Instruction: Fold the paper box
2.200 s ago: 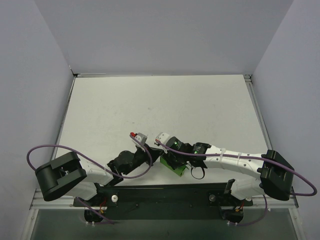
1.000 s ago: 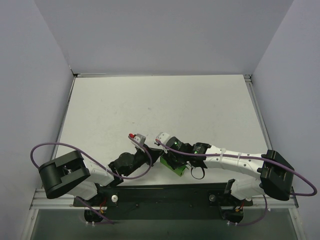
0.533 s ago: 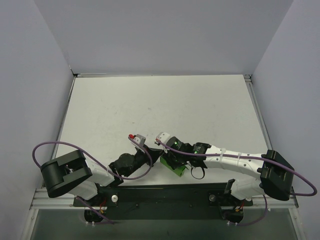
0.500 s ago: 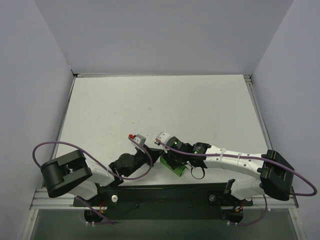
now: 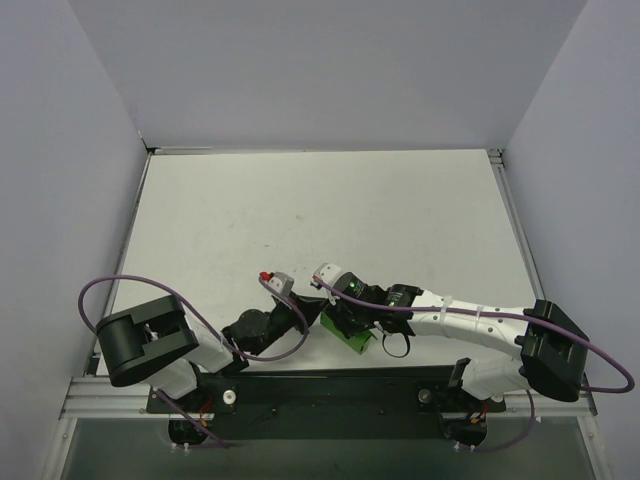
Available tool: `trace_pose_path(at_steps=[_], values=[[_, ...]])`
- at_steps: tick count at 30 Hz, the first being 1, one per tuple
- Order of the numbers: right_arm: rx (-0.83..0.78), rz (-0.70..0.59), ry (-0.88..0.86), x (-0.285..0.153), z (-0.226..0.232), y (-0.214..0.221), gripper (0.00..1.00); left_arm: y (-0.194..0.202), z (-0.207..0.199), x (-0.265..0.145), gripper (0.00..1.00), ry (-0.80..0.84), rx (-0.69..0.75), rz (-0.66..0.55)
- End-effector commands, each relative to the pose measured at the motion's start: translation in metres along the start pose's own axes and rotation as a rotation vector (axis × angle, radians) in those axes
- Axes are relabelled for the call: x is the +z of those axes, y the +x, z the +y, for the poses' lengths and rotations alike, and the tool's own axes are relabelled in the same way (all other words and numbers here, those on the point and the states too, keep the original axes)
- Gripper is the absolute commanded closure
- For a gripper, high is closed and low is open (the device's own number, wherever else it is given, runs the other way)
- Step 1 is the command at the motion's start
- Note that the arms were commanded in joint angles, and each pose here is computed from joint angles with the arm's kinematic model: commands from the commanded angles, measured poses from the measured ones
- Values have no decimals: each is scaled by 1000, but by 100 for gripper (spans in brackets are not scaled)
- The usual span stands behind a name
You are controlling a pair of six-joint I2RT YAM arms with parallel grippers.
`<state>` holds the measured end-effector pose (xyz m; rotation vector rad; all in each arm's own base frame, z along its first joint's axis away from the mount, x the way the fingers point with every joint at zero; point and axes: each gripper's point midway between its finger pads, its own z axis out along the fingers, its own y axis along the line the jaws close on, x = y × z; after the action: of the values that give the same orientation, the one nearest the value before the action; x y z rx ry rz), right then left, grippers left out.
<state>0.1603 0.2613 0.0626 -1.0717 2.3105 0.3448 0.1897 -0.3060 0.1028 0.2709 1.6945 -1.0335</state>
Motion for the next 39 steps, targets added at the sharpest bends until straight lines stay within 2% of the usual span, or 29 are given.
trace_pose_path(at_steps=[1,22,39], values=[[17,-81,8,-14,-2,-27,100,76,48,-37,100,-136,120,290],[26,-70,10,-14,-2,-30,100,103,61,-57,100,-225,139,413],[54,-63,23,-15,-2,-29,99,121,53,-65,100,-246,175,465]])
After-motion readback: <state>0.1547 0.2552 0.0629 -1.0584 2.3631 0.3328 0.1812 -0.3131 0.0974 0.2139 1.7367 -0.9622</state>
